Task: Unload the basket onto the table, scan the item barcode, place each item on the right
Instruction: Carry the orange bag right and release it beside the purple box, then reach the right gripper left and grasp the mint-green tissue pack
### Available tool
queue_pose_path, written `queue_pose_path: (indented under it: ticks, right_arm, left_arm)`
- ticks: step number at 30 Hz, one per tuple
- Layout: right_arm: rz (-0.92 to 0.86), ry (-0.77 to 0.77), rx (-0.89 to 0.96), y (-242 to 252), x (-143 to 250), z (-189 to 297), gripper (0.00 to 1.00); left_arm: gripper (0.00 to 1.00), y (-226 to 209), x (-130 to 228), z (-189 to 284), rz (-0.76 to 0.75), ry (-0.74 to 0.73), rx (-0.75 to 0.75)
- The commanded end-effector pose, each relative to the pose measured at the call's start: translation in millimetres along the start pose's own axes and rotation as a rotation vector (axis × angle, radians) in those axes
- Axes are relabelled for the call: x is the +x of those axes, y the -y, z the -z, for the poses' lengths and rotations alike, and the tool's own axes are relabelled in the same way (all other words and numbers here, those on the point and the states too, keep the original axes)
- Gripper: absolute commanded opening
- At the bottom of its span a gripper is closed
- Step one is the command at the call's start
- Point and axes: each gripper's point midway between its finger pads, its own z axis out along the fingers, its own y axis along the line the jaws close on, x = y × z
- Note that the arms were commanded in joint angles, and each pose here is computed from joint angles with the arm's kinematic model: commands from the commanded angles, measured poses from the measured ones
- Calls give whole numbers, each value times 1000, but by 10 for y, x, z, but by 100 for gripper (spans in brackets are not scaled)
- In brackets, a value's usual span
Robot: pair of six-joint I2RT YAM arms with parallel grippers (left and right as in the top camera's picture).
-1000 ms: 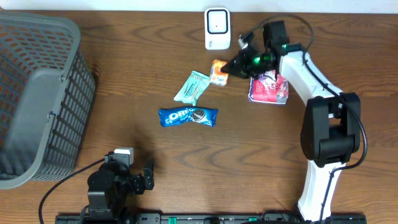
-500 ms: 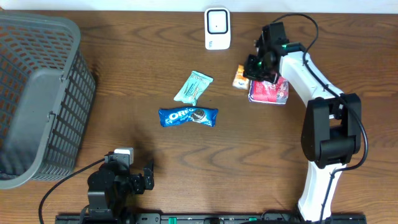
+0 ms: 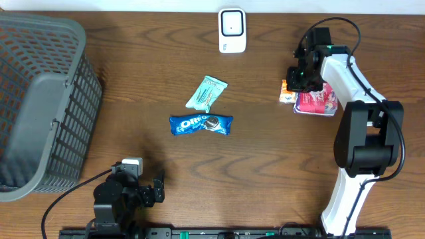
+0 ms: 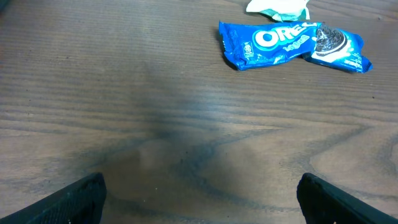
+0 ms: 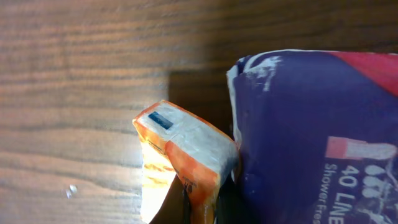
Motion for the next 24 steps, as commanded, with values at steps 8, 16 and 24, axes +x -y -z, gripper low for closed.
queue_pose_path:
  ticks: [8,16,24]
  right_arm:
    - [73,-64,-94,-133,143,-36,5]
    - [-4,-73,-48,-52,76,149,74]
    - [86,8,-156,-639,-268,853,85]
  left_arm:
    - [98,22,58,-4,-16,-20,13]
    - [98,22,58,-4,-16,-20,13]
    - [98,22,58,-4,-16,-20,13]
